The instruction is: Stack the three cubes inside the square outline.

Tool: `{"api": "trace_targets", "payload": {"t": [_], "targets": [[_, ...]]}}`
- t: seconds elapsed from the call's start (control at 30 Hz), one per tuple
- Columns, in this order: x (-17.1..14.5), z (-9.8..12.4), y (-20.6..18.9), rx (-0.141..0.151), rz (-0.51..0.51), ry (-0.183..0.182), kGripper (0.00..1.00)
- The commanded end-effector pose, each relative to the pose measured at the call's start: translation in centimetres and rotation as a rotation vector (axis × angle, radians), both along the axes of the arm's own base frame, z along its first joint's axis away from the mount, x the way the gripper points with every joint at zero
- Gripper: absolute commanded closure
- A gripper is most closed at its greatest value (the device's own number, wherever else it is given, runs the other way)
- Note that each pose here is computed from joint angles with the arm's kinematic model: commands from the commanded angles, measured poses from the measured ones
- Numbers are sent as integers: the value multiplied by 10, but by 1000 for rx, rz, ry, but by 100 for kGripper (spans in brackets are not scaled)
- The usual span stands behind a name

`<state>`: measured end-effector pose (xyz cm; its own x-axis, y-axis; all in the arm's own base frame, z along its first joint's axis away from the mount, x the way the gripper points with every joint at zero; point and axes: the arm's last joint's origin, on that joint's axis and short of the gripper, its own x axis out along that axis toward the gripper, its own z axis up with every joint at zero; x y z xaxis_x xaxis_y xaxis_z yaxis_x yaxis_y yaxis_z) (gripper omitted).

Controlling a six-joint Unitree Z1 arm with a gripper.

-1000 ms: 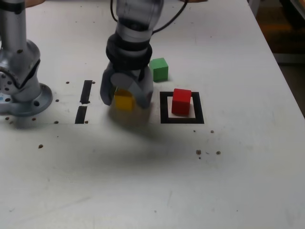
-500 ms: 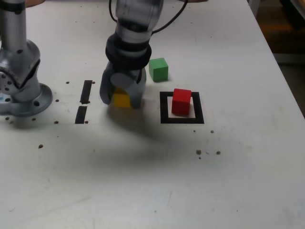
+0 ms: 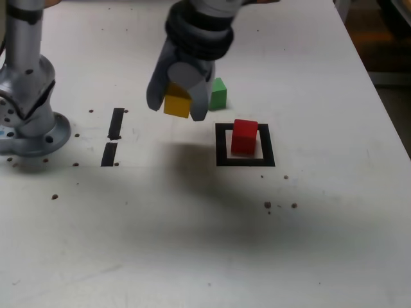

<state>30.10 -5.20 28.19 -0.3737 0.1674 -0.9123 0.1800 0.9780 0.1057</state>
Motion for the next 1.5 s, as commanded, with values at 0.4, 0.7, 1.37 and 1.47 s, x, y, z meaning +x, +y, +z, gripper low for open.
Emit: {"api": "trace_targets", "payload": {"t": [0.4, 0.7, 1.37, 1.47], "targets": [[53, 39, -12, -35, -18, -222, 80], [65, 15, -14, -28, -26, -156, 79], [78, -10, -11, -32, -31, -109, 79], [80, -13, -10, -34, -33, -102, 79]]}}
